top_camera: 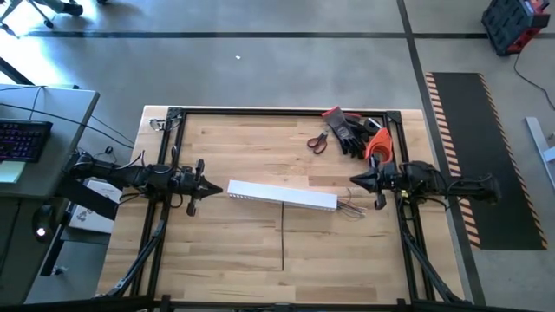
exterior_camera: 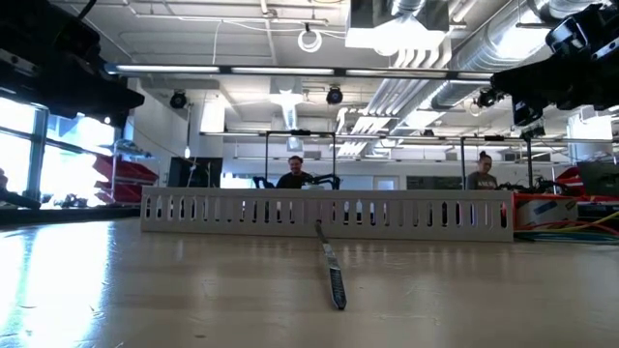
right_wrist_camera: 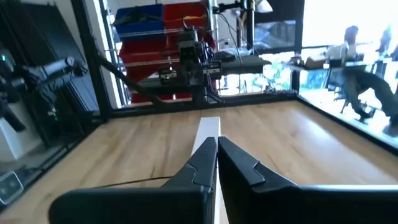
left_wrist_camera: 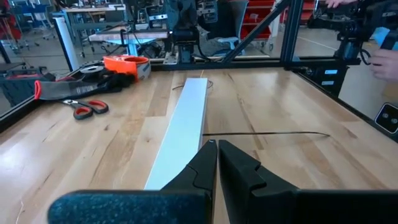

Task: Ziptie cables
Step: Return to Home Position

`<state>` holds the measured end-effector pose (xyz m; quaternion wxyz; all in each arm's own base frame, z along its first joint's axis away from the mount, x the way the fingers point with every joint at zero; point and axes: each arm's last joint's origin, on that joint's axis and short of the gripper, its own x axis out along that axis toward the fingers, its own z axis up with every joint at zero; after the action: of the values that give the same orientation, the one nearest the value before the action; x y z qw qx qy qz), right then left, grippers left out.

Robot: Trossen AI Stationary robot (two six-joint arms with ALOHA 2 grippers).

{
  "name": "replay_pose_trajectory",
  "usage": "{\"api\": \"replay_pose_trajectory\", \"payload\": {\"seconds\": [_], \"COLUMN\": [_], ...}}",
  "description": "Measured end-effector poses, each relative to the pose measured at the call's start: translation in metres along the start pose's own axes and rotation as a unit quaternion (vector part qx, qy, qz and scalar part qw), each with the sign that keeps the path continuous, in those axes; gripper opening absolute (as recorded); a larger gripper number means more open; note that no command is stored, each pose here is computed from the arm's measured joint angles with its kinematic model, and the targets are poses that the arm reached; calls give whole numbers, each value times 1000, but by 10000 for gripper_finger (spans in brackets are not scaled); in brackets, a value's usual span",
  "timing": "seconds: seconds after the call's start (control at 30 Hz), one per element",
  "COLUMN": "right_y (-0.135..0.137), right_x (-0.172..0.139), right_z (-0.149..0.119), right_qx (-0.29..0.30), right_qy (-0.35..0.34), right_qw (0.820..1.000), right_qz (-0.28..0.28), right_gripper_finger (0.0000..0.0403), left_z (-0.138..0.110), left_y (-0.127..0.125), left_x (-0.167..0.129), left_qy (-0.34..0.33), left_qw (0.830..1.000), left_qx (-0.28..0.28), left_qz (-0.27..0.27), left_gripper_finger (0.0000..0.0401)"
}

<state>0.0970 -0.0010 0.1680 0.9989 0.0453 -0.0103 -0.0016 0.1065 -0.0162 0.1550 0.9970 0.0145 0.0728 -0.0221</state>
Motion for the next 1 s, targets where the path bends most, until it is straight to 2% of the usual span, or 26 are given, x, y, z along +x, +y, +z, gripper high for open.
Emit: {"api": "replay_pose_trajectory", "payload": {"seconds": [0.07,0.27,1.0], "right_y": [0,-2,-3], "right_x": [0,0,1], "right_z": [0,0,-1], "right_qx": [-12,3,3], "right_qy": [0,-1,5], "right_qw": [1000,1000,1000], "right_qz": [0,-8,-16], "right_gripper_finger": [0,0,0], "left_z": [0,0,0], "left_y": [0,0,0], "left_x": [0,0,0], "left_qy": [1,2,2], "left_qw": [1000,1000,1000], "left_qx": [0,0,0], "left_qz": [0,1,1], "left_gripper_finger": [0,0,0]}}
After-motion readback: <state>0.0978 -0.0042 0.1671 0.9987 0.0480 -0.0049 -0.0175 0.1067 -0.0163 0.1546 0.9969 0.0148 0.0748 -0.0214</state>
